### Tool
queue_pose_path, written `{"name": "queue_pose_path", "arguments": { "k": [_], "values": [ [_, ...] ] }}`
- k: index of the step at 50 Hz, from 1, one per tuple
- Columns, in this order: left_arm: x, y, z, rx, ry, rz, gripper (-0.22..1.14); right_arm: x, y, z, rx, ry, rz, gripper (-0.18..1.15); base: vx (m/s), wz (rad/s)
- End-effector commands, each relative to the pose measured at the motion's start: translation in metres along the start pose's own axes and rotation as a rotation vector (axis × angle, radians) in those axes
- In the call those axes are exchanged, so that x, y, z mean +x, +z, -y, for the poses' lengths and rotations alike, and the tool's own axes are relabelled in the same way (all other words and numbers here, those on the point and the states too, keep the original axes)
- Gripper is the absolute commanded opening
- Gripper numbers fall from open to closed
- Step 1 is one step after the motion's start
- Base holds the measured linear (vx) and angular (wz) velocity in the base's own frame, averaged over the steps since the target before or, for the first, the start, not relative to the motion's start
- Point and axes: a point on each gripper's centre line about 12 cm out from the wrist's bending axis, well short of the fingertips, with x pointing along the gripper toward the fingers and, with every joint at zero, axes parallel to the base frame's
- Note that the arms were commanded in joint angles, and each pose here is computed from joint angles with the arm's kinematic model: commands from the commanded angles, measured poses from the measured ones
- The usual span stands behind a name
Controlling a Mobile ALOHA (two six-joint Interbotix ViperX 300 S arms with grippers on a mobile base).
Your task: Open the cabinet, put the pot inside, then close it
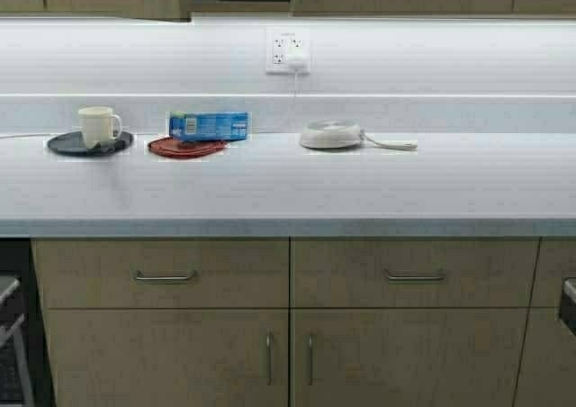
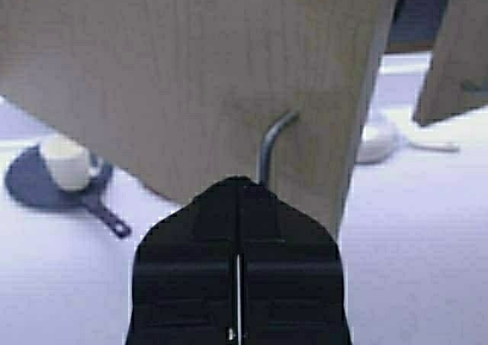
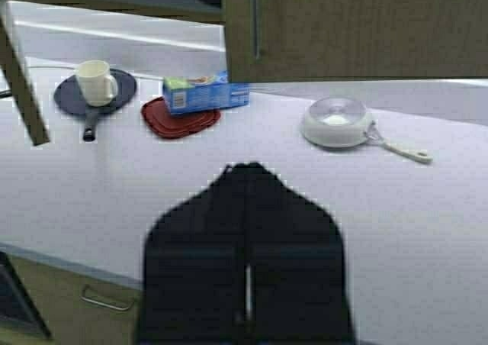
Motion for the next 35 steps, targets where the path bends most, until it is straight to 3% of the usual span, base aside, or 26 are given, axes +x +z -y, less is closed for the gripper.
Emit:
{"name": "queue_pose_path", "arguments": {
  "k": [1,18,26,35],
  "values": [
    [-0.037,-0.002,0.007,0.006,-0.020,0.053,0.04,0.009,0.010,-0.015,0.034,0.063,0.032,0.07,0.04,0.05],
    [-0.035,0.009,0.028,0.034,-0.089,0.092,0.04,0.128,0.043,-0.017,0.048,0.045,0.026,0.07,0.06,0.10],
    [-0.017,0.020,0.039,0.056,-0.114,0.090,0.04,0.097,0.038,-0.014,0.036,0.035,-0.004,0.07,0.10,0.14],
    [-0.020,0.024,0.067,0.061,-0.201,0.096,0.04,0.041,0.002,-0.009,0.033,0.029,-0.048,0.07,0.15,0.08]
  ]
}}
